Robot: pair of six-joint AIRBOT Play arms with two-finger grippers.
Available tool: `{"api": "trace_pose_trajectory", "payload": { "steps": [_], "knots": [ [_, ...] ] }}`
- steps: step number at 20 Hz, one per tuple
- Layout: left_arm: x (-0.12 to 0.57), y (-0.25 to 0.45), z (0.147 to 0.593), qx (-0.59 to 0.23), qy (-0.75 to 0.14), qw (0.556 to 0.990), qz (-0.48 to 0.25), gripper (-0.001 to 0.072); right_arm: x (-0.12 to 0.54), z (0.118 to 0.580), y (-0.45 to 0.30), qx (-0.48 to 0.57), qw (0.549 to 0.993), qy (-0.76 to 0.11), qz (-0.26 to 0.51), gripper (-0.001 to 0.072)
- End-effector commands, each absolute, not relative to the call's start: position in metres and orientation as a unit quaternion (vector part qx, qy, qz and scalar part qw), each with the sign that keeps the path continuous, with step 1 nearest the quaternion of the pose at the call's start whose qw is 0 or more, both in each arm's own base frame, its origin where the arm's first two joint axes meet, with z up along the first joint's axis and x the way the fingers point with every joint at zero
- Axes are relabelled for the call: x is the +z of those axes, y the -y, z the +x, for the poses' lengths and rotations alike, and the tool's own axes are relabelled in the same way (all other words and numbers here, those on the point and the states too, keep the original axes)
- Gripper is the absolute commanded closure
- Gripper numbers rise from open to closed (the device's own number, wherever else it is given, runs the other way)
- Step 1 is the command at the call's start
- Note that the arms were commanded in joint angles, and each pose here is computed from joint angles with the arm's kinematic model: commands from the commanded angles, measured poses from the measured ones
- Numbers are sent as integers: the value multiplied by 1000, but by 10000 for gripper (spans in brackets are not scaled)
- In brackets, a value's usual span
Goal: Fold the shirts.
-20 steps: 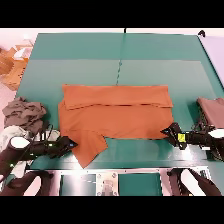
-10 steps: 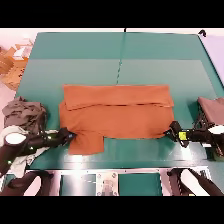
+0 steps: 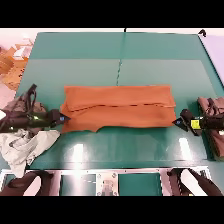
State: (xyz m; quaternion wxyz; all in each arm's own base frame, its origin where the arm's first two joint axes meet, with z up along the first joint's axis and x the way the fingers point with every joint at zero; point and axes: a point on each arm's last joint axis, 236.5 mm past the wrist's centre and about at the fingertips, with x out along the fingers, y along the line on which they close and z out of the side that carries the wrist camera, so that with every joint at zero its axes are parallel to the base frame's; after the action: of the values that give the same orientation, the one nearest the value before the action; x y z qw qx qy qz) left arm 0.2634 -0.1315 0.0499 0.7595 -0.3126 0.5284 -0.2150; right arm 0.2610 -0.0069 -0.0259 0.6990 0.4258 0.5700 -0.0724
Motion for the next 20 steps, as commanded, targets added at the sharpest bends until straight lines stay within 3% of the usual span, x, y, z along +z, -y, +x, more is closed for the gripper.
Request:
{"api": "trace_pose_trajectory", "payload": {
  "steps": [1,5,13,14,15,16,19,20],
  "knots": [
    [78,123,306,-216,-497,786,-299,684,-1,308,8,-49,726,-539,423,701],
    [72,115,374,-215,-490,787,-307,683,4,382,7,-27,750,-528,397,700],
    [-15,157,496,-219,-512,772,-305,669,-68,493,25,-32,725,-534,434,695],
    [-19,153,512,-204,-502,778,-316,410,-73,507,29,-34,727,-525,441,603],
    [-14,144,528,-179,-487,785,-340,204,-73,516,39,-34,733,-518,439,428],
    [-3,131,542,-165,-464,798,-347,206,-66,522,49,-17,749,-513,419,286],
    [41,92,567,-160,-418,822,-352,205,-38,511,80,52,781,-523,336,257],
    [52,85,567,-168,-417,821,-351,205,-37,498,90,66,779,-536,319,193]
  ]
}}
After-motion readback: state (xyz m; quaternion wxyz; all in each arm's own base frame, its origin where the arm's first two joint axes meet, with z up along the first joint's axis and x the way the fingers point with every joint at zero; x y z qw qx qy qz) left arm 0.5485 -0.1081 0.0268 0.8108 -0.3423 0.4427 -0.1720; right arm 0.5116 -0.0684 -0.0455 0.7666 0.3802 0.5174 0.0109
